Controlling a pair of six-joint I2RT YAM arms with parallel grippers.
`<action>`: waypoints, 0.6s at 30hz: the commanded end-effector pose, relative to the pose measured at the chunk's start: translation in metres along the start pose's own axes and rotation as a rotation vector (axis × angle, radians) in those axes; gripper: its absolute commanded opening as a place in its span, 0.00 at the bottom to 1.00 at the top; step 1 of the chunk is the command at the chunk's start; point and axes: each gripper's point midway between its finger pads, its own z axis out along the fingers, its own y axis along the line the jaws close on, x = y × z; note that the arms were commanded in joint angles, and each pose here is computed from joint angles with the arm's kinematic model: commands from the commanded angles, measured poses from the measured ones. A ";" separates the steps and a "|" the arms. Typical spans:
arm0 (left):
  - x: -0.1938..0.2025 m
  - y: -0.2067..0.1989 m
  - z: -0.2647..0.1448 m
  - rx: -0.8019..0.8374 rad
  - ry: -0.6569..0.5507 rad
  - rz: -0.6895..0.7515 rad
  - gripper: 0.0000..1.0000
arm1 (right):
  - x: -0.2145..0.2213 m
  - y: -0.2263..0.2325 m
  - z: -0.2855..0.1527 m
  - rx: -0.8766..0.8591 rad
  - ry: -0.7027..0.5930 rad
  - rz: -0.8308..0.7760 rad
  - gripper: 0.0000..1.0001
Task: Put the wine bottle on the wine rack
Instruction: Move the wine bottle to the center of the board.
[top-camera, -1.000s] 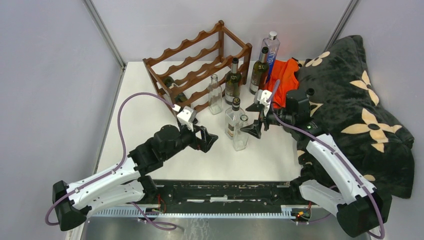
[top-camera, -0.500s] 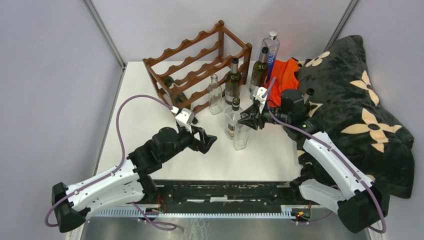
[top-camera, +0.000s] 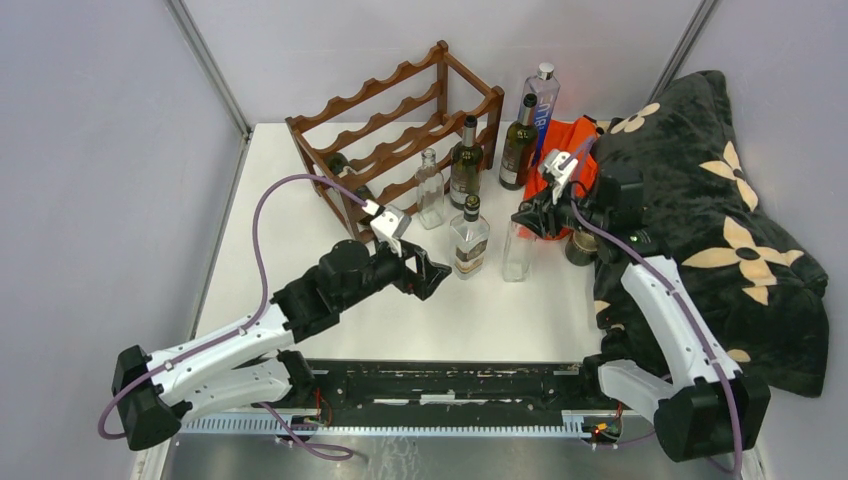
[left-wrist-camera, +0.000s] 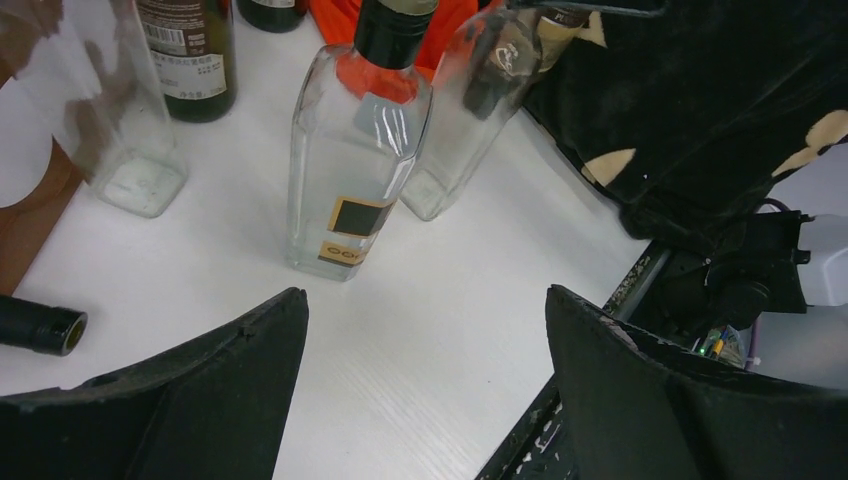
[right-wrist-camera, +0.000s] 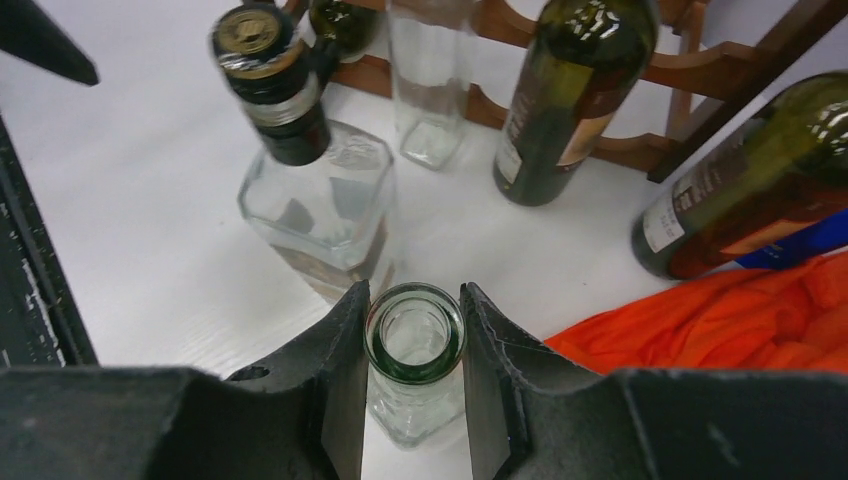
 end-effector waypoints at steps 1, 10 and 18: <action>-0.035 -0.020 0.006 0.080 -0.081 0.056 0.93 | -0.054 -0.039 0.004 0.074 -0.131 -0.082 0.04; -0.030 -0.014 -0.003 0.062 -0.104 0.009 0.94 | -0.085 -0.115 0.042 0.202 -0.236 -0.050 0.04; -0.033 -0.010 -0.008 0.036 -0.118 0.002 0.95 | -0.081 -0.156 0.063 0.276 -0.196 -0.040 0.11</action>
